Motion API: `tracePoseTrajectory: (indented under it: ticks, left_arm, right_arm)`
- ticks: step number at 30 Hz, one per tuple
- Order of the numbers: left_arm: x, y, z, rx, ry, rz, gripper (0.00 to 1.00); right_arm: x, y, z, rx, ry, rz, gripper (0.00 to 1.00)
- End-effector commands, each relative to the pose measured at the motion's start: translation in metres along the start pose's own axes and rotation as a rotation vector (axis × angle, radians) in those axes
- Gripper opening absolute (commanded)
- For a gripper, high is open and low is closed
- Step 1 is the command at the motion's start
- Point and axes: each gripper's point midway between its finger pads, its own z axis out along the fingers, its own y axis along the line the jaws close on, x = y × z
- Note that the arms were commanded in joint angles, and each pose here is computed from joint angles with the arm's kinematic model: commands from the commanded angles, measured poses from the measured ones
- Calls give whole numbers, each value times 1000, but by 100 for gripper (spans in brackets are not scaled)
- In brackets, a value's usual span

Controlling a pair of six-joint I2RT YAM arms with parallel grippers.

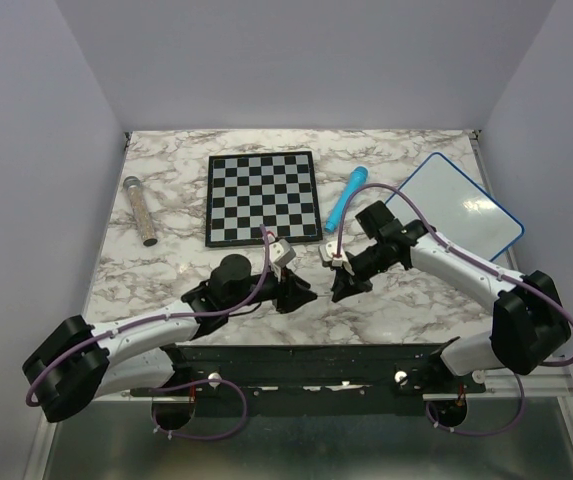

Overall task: Write a sentence on the whiteboard
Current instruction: Pass from the left arm to the right, then pass from the right arm to the left

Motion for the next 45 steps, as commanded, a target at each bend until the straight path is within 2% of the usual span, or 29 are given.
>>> tracePoseTrajectory:
  ticks: [1, 14, 20, 24, 31, 45]
  left_arm:
    - [-3, -6, 5, 32, 46, 18, 46]
    - [12, -10, 11, 76, 165, 11, 46]
    - [11, -12, 9, 83, 166, 16, 43]
    - [7, -13, 11, 84, 140, 1, 43]
    - [-15, -17, 7, 89, -39, -18, 43]
    - [-4, -13, 8, 83, -13, -40, 36]
  right_arm:
    - [-8, 7, 1, -20, -14, -41, 1]
    - [-7, 6, 0, -7, 4, -54, 1]
    - [-7, 7, 0, -11, 2, -55, 1]
    - [-8, 7, 0, -13, -2, -52, 0]
    - [-17, 8, 0, -31, -35, -24, 1]
    - [-18, 8, 1, -36, -44, -5, 1]
